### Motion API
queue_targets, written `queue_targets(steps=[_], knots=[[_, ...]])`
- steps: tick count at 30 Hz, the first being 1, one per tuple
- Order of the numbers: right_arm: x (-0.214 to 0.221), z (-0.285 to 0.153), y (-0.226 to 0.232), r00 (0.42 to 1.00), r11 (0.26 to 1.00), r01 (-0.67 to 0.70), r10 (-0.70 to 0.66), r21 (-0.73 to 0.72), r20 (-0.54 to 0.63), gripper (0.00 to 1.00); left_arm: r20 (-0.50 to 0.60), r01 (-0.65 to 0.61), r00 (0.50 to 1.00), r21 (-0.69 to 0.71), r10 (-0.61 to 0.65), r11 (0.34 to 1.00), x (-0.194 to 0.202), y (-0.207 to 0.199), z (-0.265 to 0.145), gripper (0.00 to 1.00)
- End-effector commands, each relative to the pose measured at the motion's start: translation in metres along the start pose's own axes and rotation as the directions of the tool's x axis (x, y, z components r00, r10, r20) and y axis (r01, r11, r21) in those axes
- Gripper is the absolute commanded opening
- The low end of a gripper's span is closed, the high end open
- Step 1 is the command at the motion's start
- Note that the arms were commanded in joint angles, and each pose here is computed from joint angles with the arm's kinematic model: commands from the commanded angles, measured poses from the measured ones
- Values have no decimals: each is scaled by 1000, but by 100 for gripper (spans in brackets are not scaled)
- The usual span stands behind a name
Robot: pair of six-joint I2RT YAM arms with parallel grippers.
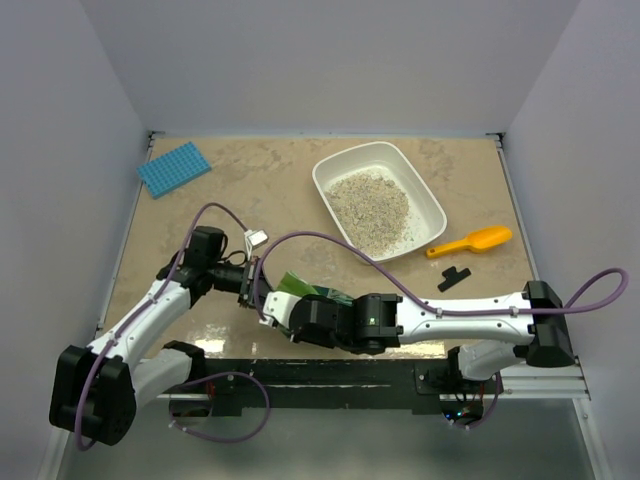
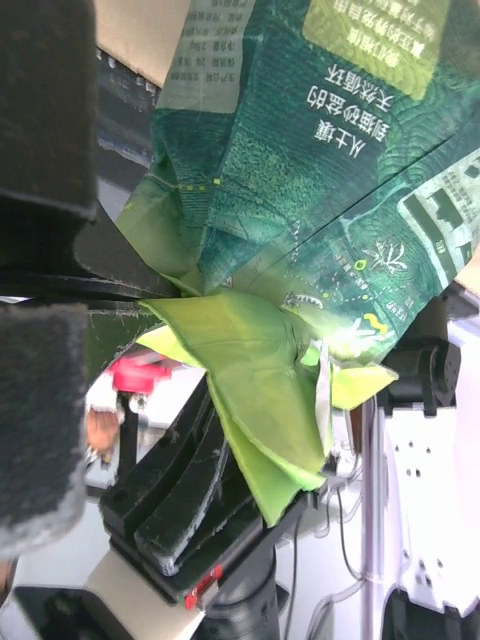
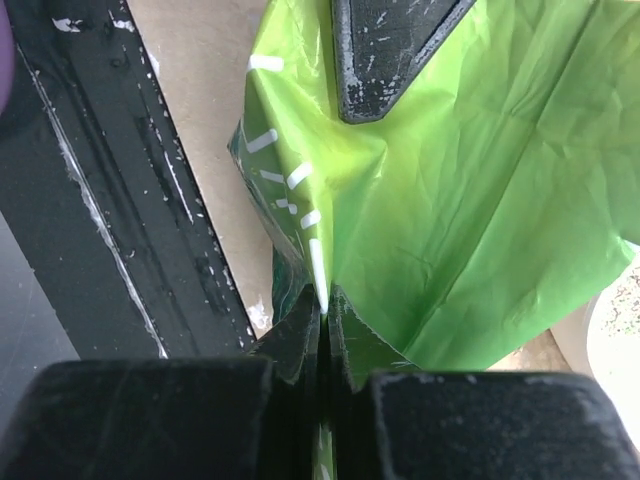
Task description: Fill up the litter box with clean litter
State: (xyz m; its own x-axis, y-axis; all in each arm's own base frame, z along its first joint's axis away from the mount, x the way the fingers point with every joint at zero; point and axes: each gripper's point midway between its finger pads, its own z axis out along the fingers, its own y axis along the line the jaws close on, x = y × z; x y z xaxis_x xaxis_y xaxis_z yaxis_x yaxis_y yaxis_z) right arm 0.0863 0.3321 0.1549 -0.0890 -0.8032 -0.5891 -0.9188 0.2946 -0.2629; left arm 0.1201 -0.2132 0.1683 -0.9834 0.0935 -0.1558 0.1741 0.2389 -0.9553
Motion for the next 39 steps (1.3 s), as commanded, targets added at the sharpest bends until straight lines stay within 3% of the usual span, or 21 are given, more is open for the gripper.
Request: queue_targets(steps=[1,3,6,10,14,15,17,21,27,29,30,32,35,37,39], knots=[[9,6,30,997,991,-48,39,-129,-67,0,82,-239,966,-83,246,967,-39,-23,-8,4],[7,3,28,996,989,-70,62,-128,-62,0,108,-291,942,-204,316,935,-51,-17,-15,11],[3,-6,22,993,985,-118,112,-130,-48,0,172,-442,833,-365,526,819,-80,-44,-38,24],[-7,-25,0,977,968,-212,213,-133,-9,0,189,-586,657,-480,730,653,-90,-72,-60,30],[-6,-36,-18,957,947,-291,290,-136,-29,0,161,-707,598,-355,785,611,-59,-76,-43,34],[-6,-38,-26,949,940,-315,314,-130,-31,0,173,-750,550,-328,817,574,-53,-80,-39,34],[-4,-44,-33,935,923,-355,354,-148,-36,0,182,-794,526,-245,831,556,-40,-92,-33,36],[5,-52,-35,919,905,-394,390,-163,-56,0,132,-821,527,-176,840,543,-34,-94,-18,40],[12,-56,-26,902,880,-431,428,-201,-58,0,41,-878,460,-128,887,462,-28,-89,4,44],[12,-57,-25,898,874,-438,438,-212,-50,0,55,-928,352,-108,934,356,-25,-94,8,47],[13,-58,-23,893,868,-446,447,-218,-45,0,59,-936,332,-105,941,337,-22,-91,9,48],[16,-58,-21,891,864,-449,450,-226,-51,0,99,-960,236,-129,967,248,-24,-96,6,53],[19,-60,-19,891,861,-450,452,-238,-48,0,152,-978,137,-138,979,158,-24,-104,5,60],[17,-62,-16,888,854,-450,459,-261,-31,0,183,-989,90,-99,979,110,-20,-111,7,63],[18,-61,-15,887,853,-451,461,-264,-28,0,184,-993,86,-59,979,99,-17,-109,11,64]])
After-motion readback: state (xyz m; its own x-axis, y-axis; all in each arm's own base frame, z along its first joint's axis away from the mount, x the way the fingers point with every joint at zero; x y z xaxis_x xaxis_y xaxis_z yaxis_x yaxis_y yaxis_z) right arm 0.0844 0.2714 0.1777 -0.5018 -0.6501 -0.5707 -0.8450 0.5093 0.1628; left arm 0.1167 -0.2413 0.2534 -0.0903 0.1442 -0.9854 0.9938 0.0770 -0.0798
